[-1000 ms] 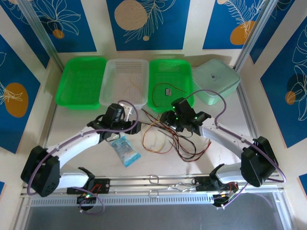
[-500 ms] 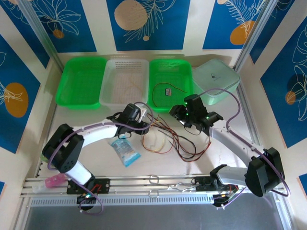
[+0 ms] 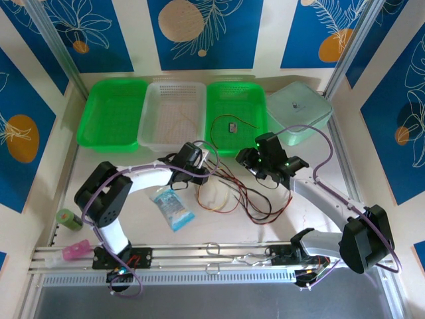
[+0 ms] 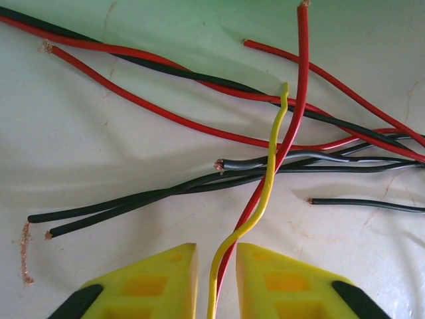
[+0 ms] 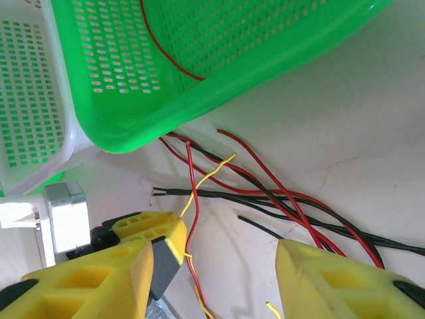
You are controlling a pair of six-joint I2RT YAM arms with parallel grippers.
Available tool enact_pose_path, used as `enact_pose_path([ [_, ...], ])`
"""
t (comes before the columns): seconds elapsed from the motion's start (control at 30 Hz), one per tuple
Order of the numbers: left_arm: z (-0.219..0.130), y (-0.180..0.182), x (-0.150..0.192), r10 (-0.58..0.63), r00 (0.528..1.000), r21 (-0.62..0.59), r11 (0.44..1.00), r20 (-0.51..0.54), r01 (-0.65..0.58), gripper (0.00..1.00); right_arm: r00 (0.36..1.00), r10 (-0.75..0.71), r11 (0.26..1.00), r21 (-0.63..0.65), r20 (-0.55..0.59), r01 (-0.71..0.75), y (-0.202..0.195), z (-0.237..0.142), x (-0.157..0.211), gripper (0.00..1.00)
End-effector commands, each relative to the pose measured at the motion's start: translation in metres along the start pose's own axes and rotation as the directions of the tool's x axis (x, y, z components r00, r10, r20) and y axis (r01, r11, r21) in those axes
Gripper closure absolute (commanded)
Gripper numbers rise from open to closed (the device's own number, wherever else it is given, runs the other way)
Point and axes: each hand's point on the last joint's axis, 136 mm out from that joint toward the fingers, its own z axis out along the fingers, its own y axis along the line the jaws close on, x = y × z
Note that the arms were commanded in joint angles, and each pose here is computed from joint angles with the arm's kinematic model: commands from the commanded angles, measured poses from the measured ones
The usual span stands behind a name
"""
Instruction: Untangle the cables
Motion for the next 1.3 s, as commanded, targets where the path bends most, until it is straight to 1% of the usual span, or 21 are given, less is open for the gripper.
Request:
enact_pose_path([
  [0.0, 0.001, -0.007, -0.006, 0.011, 1.000, 0.014, 1.000, 0.017, -0.011, 0.85, 1.000, -0.004, 1.000, 0.011, 0.011, 0.004, -0.007, -0.005, 0.000, 0.48],
  [0.07, 0.000, -0.008, -0.006, 0.013, 1.000, 0.017, 1.000, 0.024, -0.013, 0.86, 1.000, -0.004, 1.000, 0.009, 0.012, 0.004, -0.007, -0.005, -0.001, 0.49],
  [0.17, 0.001, -0.009, -0.006, 0.013, 1.000, 0.022, 1.000, 0.019, -0.013, 0.78, 1.000, -0.005, 1.000, 0.007, 0.012, 0.005, -0.006, -0.006, -0.001, 0.48],
  [0.27, 0.006, -0.011, -0.003, 0.014, 1.000, 0.030, 0.999, 0.005, -0.015, 0.76, 1.000, -0.007, 1.000, 0.004, 0.012, 0.007, -0.004, -0.006, -0.002, 0.48],
  [0.33, 0.009, -0.012, -0.002, 0.019, 1.000, 0.033, 0.999, -0.001, -0.019, 0.81, 1.000, -0.010, 1.000, 0.001, 0.012, 0.010, -0.003, -0.007, -0.002, 0.49],
  [0.43, 0.008, -0.011, -0.002, 0.024, 1.000, 0.023, 0.999, -0.002, -0.024, 0.95, 1.000, -0.014, 1.000, -0.001, 0.018, 0.014, -0.003, -0.010, -0.003, 0.49],
  [0.53, 0.002, -0.012, -0.005, 0.038, 0.999, 0.016, 0.999, 0.009, -0.038, 1.00, 1.000, -0.013, 1.000, -0.001, 0.025, 0.014, -0.003, -0.013, -0.005, 0.49],
  [0.57, -0.001, -0.013, -0.006, 0.045, 0.999, 0.017, 0.999, 0.011, -0.045, 1.00, 0.999, -0.014, 1.000, -0.004, 0.028, 0.015, -0.003, -0.014, -0.005, 0.49],
  [0.77, -0.037, -0.026, -0.015, 0.123, 0.992, 0.033, 0.992, 0.025, -0.123, 1.00, 0.999, -0.017, 1.000, -0.016, 0.052, 0.018, -0.002, -0.020, -0.009, 0.49],
  [0.9, -0.070, -0.029, -0.024, 0.163, 0.984, 0.019, 0.986, 0.064, -0.165, 1.00, 0.998, -0.017, 0.999, -0.031, 0.064, 0.019, 0.001, -0.022, -0.012, 0.49],
  [1.0, -0.095, -0.034, -0.034, 0.197, 0.976, 0.012, 0.980, 0.097, -0.199, 1.00, 0.997, -0.024, 0.997, -0.067, 0.073, 0.029, 0.009, -0.024, -0.015, 0.49],
  [1.07, -0.112, -0.037, -0.040, 0.228, 0.966, 0.009, 0.973, 0.119, -0.231, 1.00, 0.996, -0.042, 0.993, -0.111, 0.081, 0.051, 0.019, -0.027, -0.018, 0.48],
  [1.17, -0.137, -0.045, -0.053, 0.262, 0.950, 0.013, 0.963, 0.171, -0.268, 1.00, 0.991, -0.083, 0.968, -0.228, 0.104, 0.105, 0.042, -0.035, -0.022, 0.47],
  [1.27, -0.158, -0.054, -0.067, 0.267, 0.940, 0.033, 0.959, 0.214, -0.280, 1.00, 0.976, -0.148, 0.905, -0.377, 0.158, 0.198, 0.074, -0.051, -0.025, 0.47],
])
